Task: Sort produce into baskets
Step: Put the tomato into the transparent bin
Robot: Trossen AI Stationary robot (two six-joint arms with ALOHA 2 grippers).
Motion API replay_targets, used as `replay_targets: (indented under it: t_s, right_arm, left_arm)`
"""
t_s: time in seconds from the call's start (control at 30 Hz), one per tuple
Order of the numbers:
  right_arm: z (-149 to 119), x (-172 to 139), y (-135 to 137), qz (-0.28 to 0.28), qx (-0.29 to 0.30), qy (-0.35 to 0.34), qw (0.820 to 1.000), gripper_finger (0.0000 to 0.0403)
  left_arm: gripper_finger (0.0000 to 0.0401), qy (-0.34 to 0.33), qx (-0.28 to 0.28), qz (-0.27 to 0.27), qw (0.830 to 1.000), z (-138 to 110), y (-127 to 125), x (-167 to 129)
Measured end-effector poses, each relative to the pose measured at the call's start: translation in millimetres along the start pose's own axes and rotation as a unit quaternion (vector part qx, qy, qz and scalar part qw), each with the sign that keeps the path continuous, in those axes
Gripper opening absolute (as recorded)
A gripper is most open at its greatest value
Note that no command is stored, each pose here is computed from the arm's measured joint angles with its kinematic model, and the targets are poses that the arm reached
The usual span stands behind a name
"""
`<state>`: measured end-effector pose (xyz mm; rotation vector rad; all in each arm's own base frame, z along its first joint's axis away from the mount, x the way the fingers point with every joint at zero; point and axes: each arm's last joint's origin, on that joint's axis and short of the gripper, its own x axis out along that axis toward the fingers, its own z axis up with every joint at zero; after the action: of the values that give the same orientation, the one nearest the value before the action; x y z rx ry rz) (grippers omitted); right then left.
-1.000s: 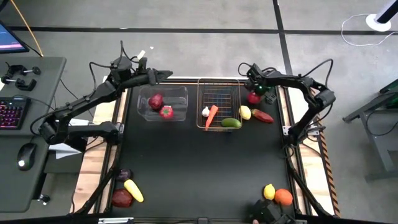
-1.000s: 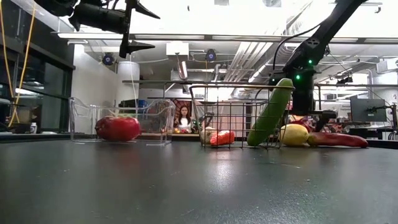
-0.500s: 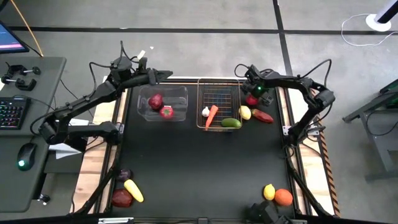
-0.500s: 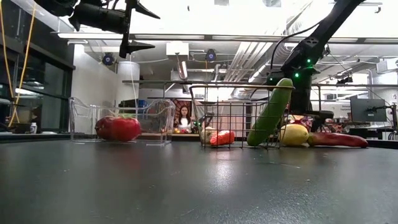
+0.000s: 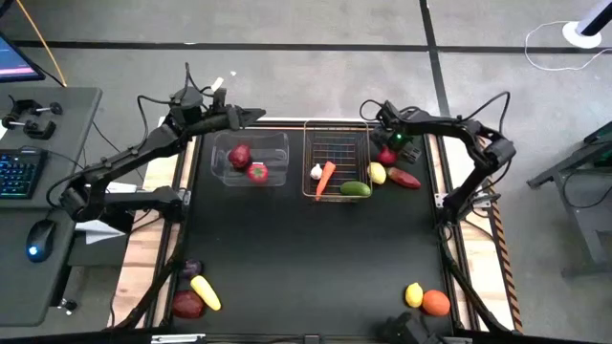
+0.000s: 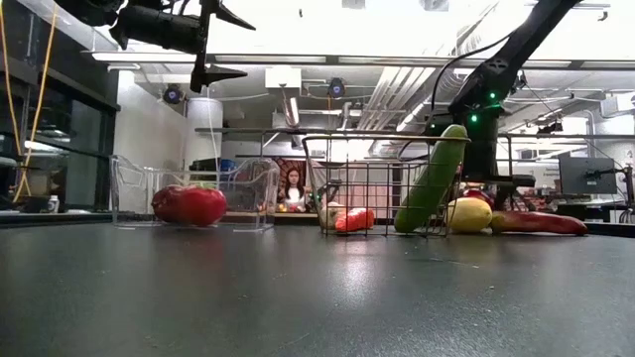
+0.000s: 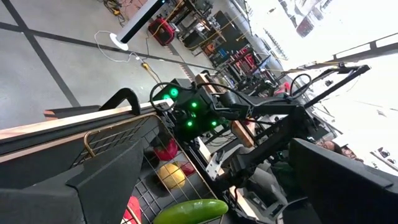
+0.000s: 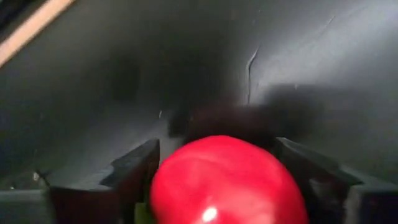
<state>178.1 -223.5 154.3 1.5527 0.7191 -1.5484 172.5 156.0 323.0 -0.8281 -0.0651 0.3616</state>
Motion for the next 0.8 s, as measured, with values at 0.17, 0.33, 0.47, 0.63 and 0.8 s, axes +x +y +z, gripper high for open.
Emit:
replay_targets:
  t_s: [0.17,0.33,0.47,0.63,0.8]
  right_arm:
    - [-4,-20,-1,0.025,-0.035,-0.015,0.999,0.0244]
    - [6,-66,-13,0.087,-0.023,-0.100,0.991,0.0244]
    - [12,-107,-21,0.182,-0.030,-0.170,0.968,0.0244]
    - [-2,-138,-10,0.316,-0.094,-0.190,0.925,0.0244]
    - [-45,-148,25,0.443,-0.180,-0.161,0.863,0.0244]
  left_arm:
    - [0.0390,0.000,0.015,0.000,1.000,0,0,0]
    - [0.0390,-0.001,0.036,0.000,0.999,0,0,0]
    - [0.0390,-0.004,0.058,-0.003,0.998,1,-1,0]
    - [0.0390,-0.005,0.057,-0.002,0.998,1,-1,0]
    - [0.0390,-0.006,0.016,-0.002,1.000,1,-1,0]
